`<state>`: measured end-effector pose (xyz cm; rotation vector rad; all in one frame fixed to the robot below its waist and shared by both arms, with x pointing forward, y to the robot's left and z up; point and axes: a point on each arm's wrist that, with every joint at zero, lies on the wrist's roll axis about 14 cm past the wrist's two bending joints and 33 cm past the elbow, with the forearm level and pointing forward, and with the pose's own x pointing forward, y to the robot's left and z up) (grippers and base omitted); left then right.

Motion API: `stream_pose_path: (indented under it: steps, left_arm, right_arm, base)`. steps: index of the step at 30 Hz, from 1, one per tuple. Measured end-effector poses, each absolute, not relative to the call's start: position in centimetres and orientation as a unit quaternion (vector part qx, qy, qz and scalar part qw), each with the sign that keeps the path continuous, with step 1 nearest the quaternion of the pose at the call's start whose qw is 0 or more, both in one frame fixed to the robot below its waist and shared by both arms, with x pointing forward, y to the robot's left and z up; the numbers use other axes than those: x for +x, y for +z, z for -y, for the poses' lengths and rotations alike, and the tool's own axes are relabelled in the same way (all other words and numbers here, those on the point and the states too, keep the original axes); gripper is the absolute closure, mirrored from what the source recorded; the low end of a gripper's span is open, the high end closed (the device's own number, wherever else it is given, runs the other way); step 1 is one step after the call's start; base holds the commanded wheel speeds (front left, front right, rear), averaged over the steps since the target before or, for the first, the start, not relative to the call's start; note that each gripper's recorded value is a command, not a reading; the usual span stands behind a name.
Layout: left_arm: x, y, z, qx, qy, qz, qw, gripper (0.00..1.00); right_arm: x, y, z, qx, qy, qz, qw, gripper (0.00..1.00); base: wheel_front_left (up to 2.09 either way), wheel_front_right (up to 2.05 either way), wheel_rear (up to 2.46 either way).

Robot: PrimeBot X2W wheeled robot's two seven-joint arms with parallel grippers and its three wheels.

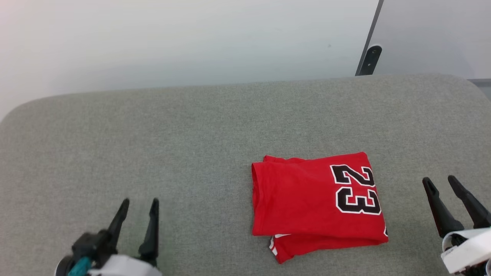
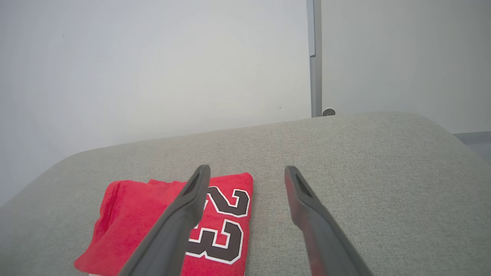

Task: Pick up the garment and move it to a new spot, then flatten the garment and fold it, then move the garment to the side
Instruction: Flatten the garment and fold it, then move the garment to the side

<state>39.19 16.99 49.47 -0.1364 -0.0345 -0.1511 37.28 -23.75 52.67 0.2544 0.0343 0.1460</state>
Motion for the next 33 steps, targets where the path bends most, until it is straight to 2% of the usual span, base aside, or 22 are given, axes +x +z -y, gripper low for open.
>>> stream_pose_path:
  steps: [12, 33]
  left_arm:
    - [34.0, 48.6, -19.1, -0.054, -0.025, 0.004, 0.998, 0.0]
    - [33.5, 49.8, -18.3, -0.057, -0.028, 0.015, 0.998, 0.0]
  right_arm:
    - [34.8, 51.7, 24.1, 0.143, 0.053, -0.014, 0.988, 0.0]
    - [34.3, 52.0, 23.9, 0.149, 0.05, -0.016, 0.987, 0.0]
  base:
    - [0.0, 0.0, 0.0]
    - [0.0, 0.0, 0.0]
